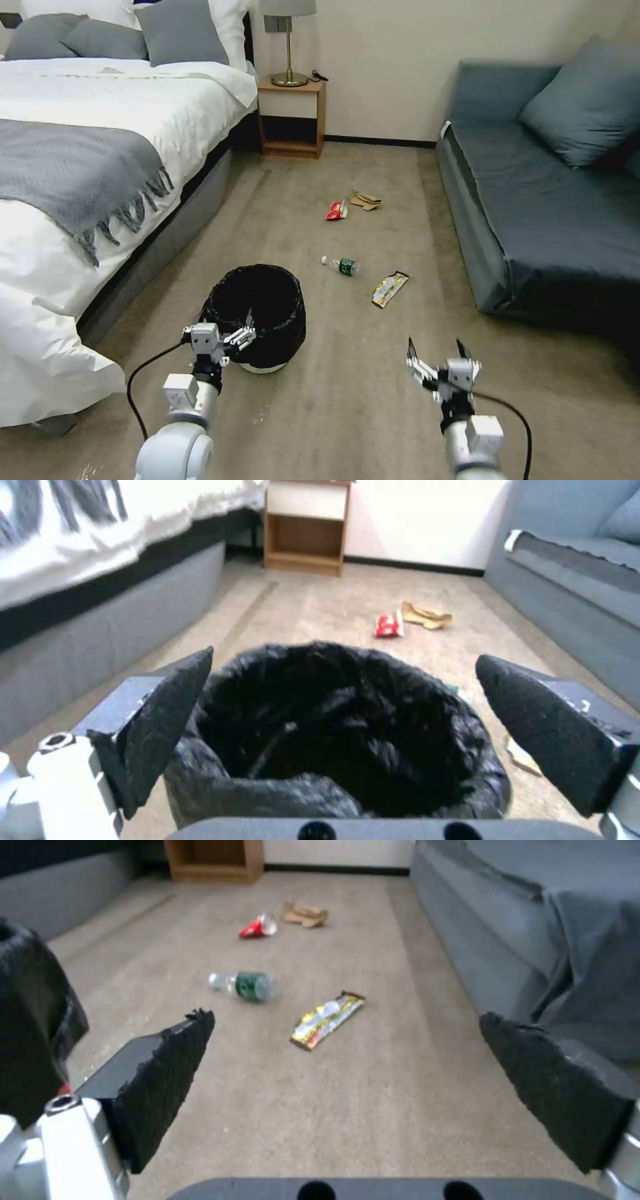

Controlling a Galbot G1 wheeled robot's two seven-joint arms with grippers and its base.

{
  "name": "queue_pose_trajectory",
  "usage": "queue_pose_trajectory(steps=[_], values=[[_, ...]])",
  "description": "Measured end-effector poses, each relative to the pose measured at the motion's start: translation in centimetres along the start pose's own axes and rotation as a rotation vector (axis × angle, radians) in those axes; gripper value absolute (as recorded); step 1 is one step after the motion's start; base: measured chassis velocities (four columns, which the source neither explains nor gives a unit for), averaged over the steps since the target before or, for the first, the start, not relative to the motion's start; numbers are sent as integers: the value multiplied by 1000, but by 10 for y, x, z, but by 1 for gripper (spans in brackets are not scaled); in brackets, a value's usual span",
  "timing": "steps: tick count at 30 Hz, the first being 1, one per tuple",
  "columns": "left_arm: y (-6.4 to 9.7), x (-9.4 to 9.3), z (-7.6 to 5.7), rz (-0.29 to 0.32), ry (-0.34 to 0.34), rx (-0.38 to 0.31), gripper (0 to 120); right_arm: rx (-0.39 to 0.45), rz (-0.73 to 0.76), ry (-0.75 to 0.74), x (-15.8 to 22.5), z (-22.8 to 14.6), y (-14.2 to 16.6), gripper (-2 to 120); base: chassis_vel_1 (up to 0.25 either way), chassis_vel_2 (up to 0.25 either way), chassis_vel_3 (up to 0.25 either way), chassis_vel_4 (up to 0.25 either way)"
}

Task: Pick up the trash bin, then pick up the garbage on the floor and place it into the trash bin.

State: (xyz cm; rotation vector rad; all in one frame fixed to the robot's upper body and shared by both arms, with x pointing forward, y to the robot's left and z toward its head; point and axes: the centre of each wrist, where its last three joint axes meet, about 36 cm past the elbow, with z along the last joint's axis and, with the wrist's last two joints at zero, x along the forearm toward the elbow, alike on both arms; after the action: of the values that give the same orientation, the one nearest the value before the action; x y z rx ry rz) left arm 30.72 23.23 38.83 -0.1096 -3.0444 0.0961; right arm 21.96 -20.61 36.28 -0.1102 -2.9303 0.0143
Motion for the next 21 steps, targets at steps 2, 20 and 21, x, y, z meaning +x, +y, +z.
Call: queue_pose_trajectory(steps=[2, 20, 21], values=[[0, -1, -4, 10, -1, 18, 100, -6, 6, 8, 9, -2, 3, 100, 0, 0, 0, 0], [2, -9, -25, 69, 48, 151, 99, -42, 51, 40, 33, -6, 11, 100, 0, 0, 0, 0], [2, -9, -25, 65, 49, 149, 99, -42, 51, 40, 32, -6, 11, 100, 0, 0, 0, 0]])
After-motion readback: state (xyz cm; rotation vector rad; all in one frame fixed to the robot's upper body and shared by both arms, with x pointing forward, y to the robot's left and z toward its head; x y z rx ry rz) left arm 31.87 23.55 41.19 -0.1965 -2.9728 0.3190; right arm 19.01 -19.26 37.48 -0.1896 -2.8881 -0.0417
